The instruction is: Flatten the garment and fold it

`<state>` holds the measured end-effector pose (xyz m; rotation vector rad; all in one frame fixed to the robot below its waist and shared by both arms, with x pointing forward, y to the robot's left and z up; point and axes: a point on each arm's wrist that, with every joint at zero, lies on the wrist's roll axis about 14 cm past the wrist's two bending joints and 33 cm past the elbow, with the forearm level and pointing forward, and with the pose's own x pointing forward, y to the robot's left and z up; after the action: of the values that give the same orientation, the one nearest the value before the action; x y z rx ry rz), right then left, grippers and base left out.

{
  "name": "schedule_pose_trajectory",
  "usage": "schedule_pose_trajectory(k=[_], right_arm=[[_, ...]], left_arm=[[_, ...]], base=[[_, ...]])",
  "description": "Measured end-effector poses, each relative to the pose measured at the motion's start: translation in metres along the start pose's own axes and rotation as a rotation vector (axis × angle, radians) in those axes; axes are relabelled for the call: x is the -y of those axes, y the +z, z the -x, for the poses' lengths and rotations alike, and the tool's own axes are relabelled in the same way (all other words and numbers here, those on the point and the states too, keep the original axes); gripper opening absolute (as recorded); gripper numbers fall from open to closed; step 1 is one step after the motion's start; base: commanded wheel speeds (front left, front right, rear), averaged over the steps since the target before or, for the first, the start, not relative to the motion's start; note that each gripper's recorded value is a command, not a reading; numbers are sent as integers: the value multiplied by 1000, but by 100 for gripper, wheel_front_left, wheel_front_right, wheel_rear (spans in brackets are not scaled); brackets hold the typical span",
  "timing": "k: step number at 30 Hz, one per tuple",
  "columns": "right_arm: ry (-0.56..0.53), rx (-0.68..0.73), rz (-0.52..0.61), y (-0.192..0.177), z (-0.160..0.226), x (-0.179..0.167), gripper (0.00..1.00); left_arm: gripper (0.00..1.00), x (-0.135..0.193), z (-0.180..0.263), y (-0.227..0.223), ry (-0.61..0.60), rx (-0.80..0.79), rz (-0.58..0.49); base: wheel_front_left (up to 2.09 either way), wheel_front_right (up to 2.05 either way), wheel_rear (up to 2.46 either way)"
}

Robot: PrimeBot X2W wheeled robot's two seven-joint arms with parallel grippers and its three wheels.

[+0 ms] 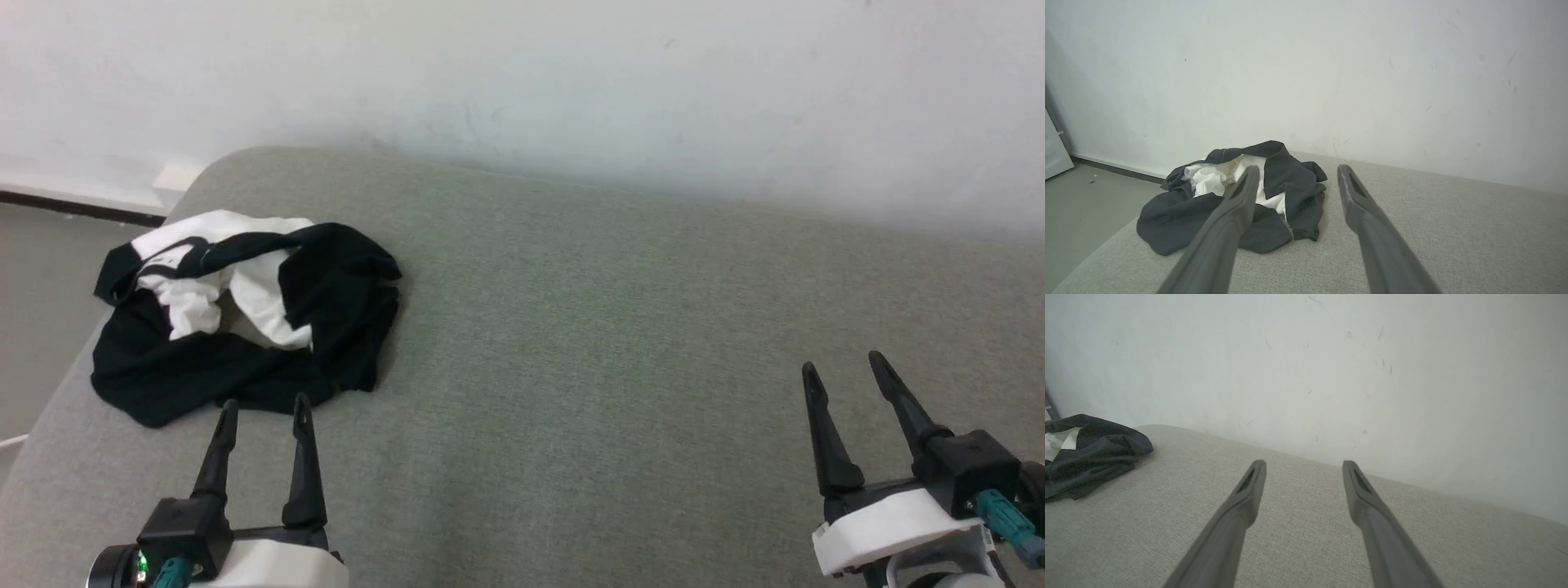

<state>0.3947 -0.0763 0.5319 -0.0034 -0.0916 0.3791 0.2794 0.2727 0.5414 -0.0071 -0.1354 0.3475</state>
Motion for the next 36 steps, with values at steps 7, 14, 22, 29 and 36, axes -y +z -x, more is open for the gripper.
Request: schedule_pose_trajectory(k=[7, 14, 22, 29, 36], right_arm=[[68, 11, 0, 2, -11, -21, 100], [148, 21, -4, 4, -19, -48, 100], [228, 21, -9, 3, -28, -74, 100], [286, 25, -17, 3, -34, -93, 100], [338, 37, -24, 5, -38, -111, 100]], left_arm=[[100, -22, 16, 4, 73, 13, -1], [100, -45, 35, 7, 156, 25, 3], [100, -66, 55, 11, 238, 39, 3], [100, -80, 72, 13, 302, 47, 8], [100, -93, 88, 18, 358, 65, 5]], base=[[0, 0, 0], [0, 0, 0], [0, 0, 0], [0, 0, 0], [0, 0, 0]])
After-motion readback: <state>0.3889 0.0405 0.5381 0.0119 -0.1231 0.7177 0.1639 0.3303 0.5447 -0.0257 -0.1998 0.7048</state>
